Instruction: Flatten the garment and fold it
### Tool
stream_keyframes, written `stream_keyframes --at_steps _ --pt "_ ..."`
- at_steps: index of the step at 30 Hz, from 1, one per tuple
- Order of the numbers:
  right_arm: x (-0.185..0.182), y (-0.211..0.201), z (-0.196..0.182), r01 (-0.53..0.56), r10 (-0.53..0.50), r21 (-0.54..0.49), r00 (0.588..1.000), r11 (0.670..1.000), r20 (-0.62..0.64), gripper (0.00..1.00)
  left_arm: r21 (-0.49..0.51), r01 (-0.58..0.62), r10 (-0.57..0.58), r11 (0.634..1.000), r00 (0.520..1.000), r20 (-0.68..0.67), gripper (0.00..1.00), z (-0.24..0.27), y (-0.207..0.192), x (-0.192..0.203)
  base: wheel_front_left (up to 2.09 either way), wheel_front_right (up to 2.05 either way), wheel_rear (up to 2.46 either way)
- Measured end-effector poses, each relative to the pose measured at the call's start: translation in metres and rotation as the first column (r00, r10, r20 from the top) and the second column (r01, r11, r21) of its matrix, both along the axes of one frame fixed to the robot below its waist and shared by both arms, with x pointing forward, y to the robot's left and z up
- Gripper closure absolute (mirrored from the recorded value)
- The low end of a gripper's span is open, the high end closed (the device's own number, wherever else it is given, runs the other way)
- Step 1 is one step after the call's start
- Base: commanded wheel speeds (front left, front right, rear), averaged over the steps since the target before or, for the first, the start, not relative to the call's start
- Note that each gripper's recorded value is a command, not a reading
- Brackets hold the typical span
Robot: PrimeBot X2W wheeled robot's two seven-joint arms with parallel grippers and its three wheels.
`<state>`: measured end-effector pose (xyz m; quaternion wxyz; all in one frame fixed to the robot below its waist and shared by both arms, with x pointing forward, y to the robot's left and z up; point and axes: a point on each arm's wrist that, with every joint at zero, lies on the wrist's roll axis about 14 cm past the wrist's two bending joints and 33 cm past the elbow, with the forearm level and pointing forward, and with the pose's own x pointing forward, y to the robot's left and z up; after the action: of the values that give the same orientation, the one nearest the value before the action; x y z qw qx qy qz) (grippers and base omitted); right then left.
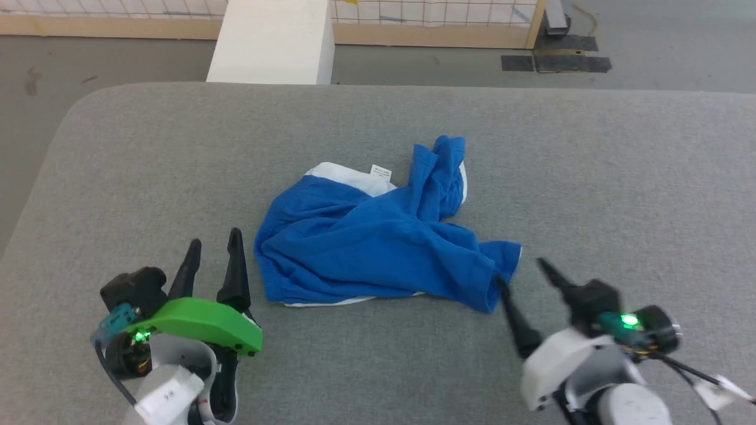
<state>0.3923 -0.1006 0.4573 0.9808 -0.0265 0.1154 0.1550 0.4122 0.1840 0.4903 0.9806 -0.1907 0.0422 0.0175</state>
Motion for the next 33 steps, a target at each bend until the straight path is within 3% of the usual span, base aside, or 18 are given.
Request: stream_keyframes --at_steps 4,10,11,12,13,14,20,24,33 --pt "-0.001 0.024 -0.016 -0.074 0.071 -0.018 0.993 0.997 -0.098 0.0 0.039 -0.026 0.023 0.999 0.996 0.089 0.0 0.011 0.002 -0.001 0.0 0.0 0.0" --pt "0.011 0.037 -0.035 -0.117 0.107 -0.028 0.969 0.993 -0.222 0.0 0.064 -0.038 0.031 0.997 0.994 0.104 0.0 0.008 0.004 0.001 0.0 0.0 0.0" --pt "0.013 0.038 -0.039 -0.119 0.109 -0.027 0.964 0.993 -0.241 0.07 0.065 -0.039 0.032 0.997 0.994 0.103 0.0 0.006 0.004 0.001 0.0 0.0 0.0" --pt "0.014 0.041 -0.041 -0.129 0.117 -0.029 0.961 0.991 -0.252 0.5 0.065 -0.037 0.031 0.997 0.995 0.099 0.0 0.005 0.004 0.001 0.0 0.0 0.0" --pt "0.015 0.045 -0.042 -0.142 0.129 -0.029 0.957 0.989 -0.259 0.85 0.064 -0.04 0.033 0.997 0.995 0.094 0.0 0.003 0.004 0.002 0.0 0.0 0.0" --pt "0.016 0.049 -0.043 -0.154 0.142 -0.023 0.954 0.988 -0.263 1.0 0.063 -0.043 0.037 0.997 0.995 0.089 0.0 0.001 0.005 0.002 0.0 0.0 0.0" --pt "0.011 0.065 -0.039 -0.195 0.192 0.017 0.94 0.981 -0.28 1.0 0.064 -0.043 0.038 0.997 0.996 0.082 0.0 -0.003 0.005 0.002 0.0 0.0 0.0" --pt "-0.004 0.07 -0.016 -0.219 0.229 0.066 0.936 0.973 -0.267 1.0 0.063 -0.045 0.039 0.997 0.995 0.089 0.0 0.0 0.007 0.002 0.0 0.0 0.0" --pt "-0.026 0.046 0.048 -0.237 0.241 0.046 0.952 0.971 -0.19 1.0 0.06 -0.014 0.007 0.998 0.994 0.106 0.0 0.004 -0.004 0.009 0.0 0.0 0.0"
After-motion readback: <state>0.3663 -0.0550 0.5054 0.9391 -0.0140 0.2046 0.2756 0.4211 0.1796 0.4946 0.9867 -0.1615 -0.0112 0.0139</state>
